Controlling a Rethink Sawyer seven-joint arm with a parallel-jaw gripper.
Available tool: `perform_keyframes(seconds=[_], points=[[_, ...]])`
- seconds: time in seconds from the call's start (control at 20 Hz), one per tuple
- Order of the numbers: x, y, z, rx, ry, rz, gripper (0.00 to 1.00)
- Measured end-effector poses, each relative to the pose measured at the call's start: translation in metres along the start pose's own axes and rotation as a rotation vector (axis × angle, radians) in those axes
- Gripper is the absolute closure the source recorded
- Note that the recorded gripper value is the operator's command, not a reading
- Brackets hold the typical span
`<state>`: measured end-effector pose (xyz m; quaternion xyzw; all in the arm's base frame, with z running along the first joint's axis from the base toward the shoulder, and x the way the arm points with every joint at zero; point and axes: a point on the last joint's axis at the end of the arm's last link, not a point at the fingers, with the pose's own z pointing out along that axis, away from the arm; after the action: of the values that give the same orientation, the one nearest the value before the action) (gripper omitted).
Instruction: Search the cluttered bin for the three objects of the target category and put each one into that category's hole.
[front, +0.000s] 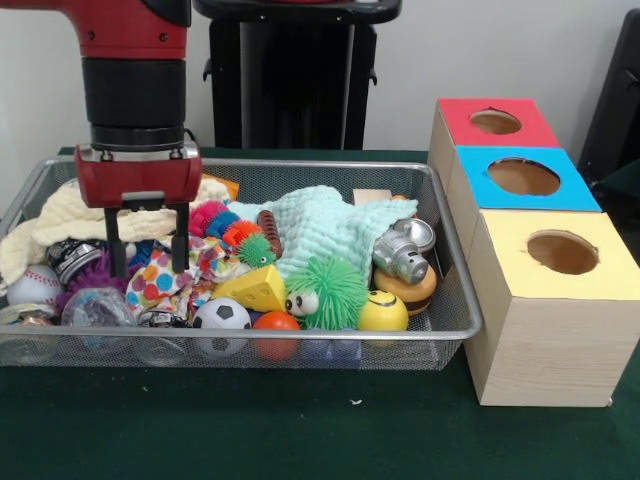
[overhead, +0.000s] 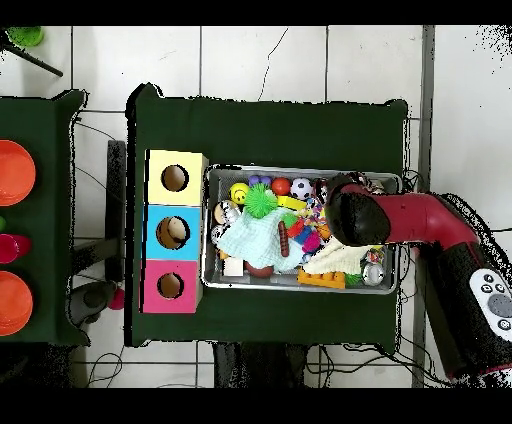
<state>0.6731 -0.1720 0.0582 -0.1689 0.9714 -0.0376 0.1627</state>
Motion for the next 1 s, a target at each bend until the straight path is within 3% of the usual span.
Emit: perform_keyframes(seconds=[0.75,1.0], points=[[-0.012,-0.020,-0.018,0.025,-0.040,0.010,0.00],[-0.012,-0.024,-0.017,0.050,-0.041,-0.024,0.00]])
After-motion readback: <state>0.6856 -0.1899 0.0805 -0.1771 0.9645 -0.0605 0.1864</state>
